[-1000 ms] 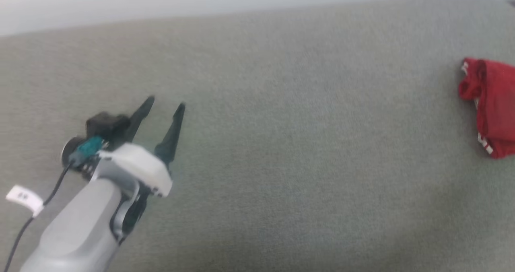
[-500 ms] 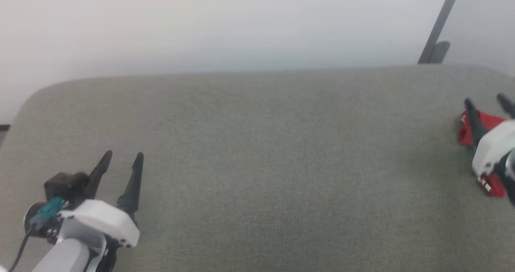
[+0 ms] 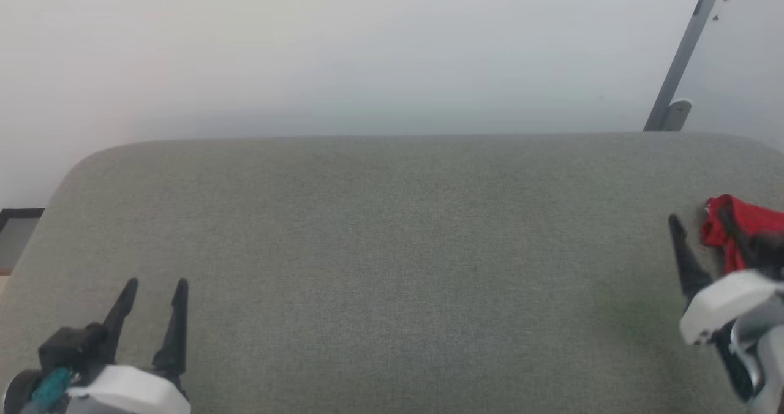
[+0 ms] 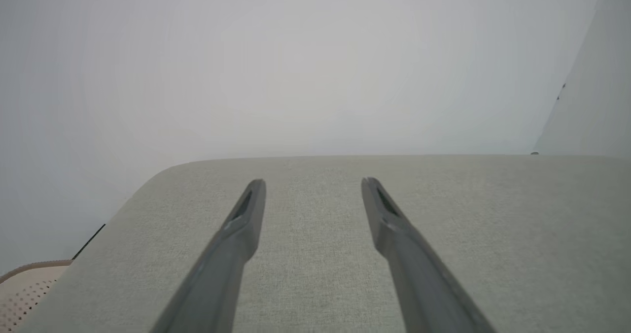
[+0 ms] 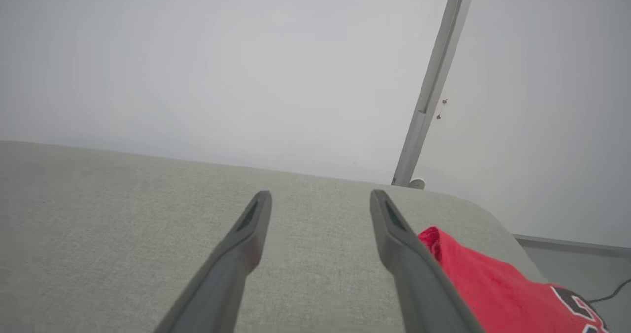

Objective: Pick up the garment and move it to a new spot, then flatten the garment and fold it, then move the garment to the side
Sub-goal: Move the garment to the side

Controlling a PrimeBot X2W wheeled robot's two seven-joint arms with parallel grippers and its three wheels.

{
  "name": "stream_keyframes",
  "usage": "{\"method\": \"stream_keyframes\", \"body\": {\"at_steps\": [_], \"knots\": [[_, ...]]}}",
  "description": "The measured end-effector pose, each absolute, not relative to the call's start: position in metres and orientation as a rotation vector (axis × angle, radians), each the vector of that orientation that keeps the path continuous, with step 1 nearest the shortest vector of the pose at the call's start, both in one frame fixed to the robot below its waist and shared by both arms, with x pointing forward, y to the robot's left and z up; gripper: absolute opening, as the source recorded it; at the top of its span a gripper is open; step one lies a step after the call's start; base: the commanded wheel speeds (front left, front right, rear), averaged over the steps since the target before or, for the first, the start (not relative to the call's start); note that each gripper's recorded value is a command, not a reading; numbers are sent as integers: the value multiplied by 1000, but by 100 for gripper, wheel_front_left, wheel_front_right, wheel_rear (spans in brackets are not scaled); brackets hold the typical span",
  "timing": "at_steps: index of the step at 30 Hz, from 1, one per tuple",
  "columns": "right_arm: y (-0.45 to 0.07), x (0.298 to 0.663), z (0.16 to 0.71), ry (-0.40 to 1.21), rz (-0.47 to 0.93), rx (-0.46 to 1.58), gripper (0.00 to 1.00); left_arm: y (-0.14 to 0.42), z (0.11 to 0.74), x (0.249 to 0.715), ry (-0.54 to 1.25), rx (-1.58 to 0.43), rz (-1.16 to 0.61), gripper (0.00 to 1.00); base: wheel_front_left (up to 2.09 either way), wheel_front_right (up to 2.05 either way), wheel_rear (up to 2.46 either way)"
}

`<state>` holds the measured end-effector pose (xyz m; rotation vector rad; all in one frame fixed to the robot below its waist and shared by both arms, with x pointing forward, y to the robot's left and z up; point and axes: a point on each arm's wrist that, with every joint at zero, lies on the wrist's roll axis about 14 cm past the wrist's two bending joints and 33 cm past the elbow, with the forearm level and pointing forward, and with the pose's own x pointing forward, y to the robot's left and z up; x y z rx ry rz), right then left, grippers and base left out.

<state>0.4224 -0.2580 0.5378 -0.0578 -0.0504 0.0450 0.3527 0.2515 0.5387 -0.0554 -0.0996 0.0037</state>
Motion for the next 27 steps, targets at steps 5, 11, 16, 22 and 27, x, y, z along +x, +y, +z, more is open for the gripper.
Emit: {"method": "stream_keyframes", "body": {"at_steps": [5, 11, 16, 22, 27], "knots": [[-244, 398, 527, -72, 35, -20, 100, 253, 531, 336, -95, -26, -3, 100, 0, 0, 0], [-238, 376, 520, -84, 12, -2, 100, 261, 523, 325, -84, -30, 28, 100, 0, 0, 0], [-232, 362, 512, -79, -2, 21, 100, 262, 520, 319, -84, -36, 42, 100, 0, 0, 0], [-231, 351, 506, -71, -16, 23, 100, 264, 520, 317, -93, -44, 54, 100, 0, 0, 0], [-229, 349, 506, -75, -20, 25, 100, 260, 519, 318, -97, -40, 45, 100, 0, 0, 0]]}}
